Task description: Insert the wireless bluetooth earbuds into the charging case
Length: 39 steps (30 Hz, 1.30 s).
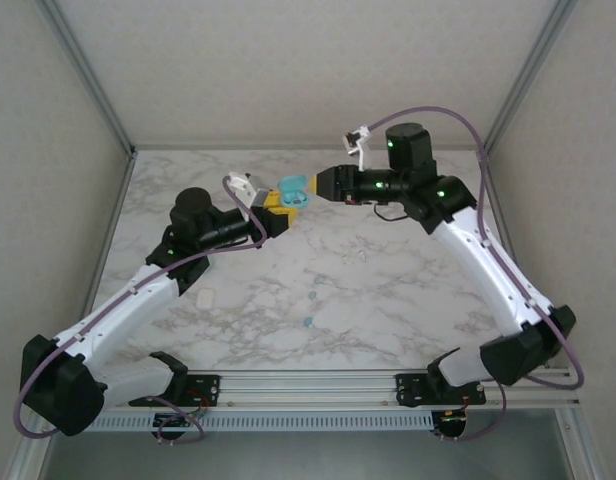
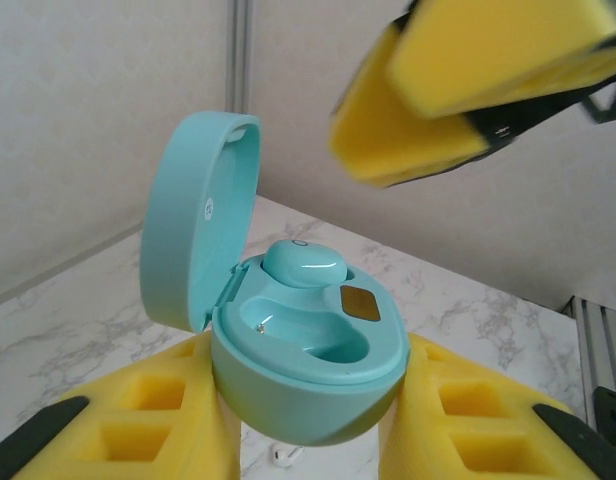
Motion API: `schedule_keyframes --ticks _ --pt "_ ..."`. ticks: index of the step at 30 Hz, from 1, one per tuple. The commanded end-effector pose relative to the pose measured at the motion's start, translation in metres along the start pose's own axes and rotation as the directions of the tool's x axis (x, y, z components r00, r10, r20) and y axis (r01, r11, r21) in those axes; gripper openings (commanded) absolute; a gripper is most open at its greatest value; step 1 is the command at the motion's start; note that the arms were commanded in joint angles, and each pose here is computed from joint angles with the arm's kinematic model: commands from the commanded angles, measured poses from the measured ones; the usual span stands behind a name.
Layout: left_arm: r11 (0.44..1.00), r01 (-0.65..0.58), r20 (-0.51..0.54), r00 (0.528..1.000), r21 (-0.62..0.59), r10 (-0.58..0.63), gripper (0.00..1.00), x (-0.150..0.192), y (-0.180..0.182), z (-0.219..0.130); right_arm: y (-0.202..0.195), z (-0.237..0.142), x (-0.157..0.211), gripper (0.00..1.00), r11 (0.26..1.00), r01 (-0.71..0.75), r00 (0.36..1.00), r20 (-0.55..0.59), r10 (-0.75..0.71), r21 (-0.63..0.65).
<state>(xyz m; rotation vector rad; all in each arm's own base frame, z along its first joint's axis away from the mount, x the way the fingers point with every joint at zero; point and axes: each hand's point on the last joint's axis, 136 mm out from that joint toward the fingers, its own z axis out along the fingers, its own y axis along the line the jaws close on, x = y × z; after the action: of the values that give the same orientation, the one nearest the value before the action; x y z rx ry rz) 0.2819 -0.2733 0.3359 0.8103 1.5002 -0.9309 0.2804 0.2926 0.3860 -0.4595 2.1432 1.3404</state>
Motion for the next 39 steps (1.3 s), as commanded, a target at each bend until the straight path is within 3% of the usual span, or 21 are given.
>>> schedule_keyframes --ticks 1,5,8,15,23,31,39 --pt "0.999 -0.017 0.036 0.999 -0.034 0.018 0.23 -0.010 0.000 -0.007 -0.009 -0.023 0.000 0.43 0.994 -0.011 0.997 0.076 0.003 0.111" --pt "0.997 -0.003 0.054 0.999 -0.074 0.007 0.23 -0.014 0.006 -0.011 -0.059 -0.036 0.023 0.41 0.938 -0.084 0.994 0.090 0.056 0.338" --pt "0.995 -0.004 0.074 0.997 -0.101 0.011 0.23 -0.020 0.007 -0.017 -0.109 -0.031 0.067 0.39 0.861 -0.155 0.985 0.007 0.173 0.485" --pt "0.986 -0.020 0.104 0.994 -0.168 0.038 0.24 -0.035 0.005 -0.038 -0.164 0.014 0.186 0.36 0.739 -0.235 0.860 -0.219 0.460 0.631" --pt "0.976 -0.048 0.128 0.989 -0.211 0.077 0.24 -0.048 0.000 -0.057 -0.171 0.061 0.263 0.37 0.664 -0.189 0.773 -0.307 0.556 0.724" --pt "0.977 -0.057 0.113 0.990 -0.207 0.081 0.24 -0.045 -0.003 -0.060 -0.172 0.085 0.296 0.41 0.617 -0.075 0.744 -0.368 0.557 0.783" --pt "0.979 -0.054 0.106 0.991 -0.197 0.076 0.24 -0.043 -0.003 -0.057 -0.168 0.107 0.310 0.40 0.631 -0.054 0.716 -0.411 0.564 0.773"
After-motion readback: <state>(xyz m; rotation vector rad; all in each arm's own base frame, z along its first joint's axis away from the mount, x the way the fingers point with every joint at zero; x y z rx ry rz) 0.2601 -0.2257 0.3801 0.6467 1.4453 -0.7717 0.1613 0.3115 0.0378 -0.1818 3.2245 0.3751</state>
